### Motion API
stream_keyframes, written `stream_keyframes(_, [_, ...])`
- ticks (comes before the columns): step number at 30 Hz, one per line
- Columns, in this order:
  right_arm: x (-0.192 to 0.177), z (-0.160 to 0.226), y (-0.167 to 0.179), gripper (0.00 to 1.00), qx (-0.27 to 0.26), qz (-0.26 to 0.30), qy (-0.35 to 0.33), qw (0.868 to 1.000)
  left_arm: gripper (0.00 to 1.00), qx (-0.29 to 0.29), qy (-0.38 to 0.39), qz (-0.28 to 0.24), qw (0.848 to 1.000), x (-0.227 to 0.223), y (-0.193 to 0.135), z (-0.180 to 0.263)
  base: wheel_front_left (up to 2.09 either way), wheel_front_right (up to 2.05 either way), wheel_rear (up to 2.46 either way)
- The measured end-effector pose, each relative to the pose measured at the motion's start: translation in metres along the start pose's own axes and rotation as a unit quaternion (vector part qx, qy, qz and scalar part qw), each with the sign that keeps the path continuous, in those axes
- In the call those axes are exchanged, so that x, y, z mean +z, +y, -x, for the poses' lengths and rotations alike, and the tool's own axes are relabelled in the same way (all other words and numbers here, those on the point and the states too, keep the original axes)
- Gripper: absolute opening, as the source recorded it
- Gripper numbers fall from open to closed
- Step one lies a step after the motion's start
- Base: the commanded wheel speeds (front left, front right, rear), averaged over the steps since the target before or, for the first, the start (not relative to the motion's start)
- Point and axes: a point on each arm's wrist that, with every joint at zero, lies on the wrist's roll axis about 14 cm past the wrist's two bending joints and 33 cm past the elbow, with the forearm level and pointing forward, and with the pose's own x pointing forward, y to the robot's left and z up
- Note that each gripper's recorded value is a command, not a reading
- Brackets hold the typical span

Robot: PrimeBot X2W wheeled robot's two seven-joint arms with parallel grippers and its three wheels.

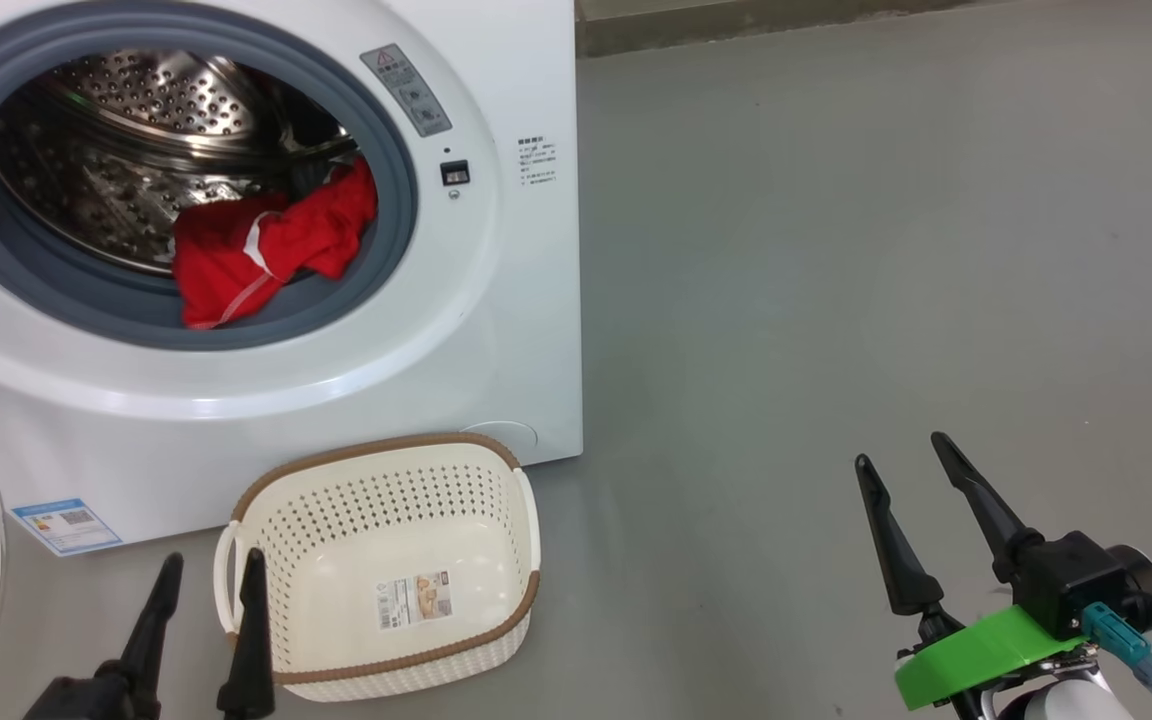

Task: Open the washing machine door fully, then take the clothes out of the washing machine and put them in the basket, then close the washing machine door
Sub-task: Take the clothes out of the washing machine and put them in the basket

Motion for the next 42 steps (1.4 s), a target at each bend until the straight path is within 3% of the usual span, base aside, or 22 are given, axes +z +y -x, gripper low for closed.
stream_keyframes(17, [0.000,0.001,0.001,1.00,0.002,0.000,-0.001,1.000,1.00,0.017,-0.002,-0.005,1.000,0.002,0.008,0.005,0.14,-0.14,0.00])
stream_keyframes(26, [-0.004,0.000,0.006,1.00,0.010,0.000,0.006,1.000,1.00,0.020,-0.003,-0.005,1.000,0.002,0.009,0.005,1.41,-1.41,0.00])
stream_keyframes(32, [-0.008,0.000,0.008,1.00,0.015,-0.003,0.013,1.000,1.00,0.014,-0.005,0.042,0.999,0.002,0.001,0.005,1.81,-1.81,0.00])
stream_keyframes(42, [-0.009,0.000,0.009,1.00,0.017,-0.006,0.014,1.000,1.00,0.019,-0.005,0.025,0.999,0.003,0.005,0.004,0.73,-0.73,0.00])
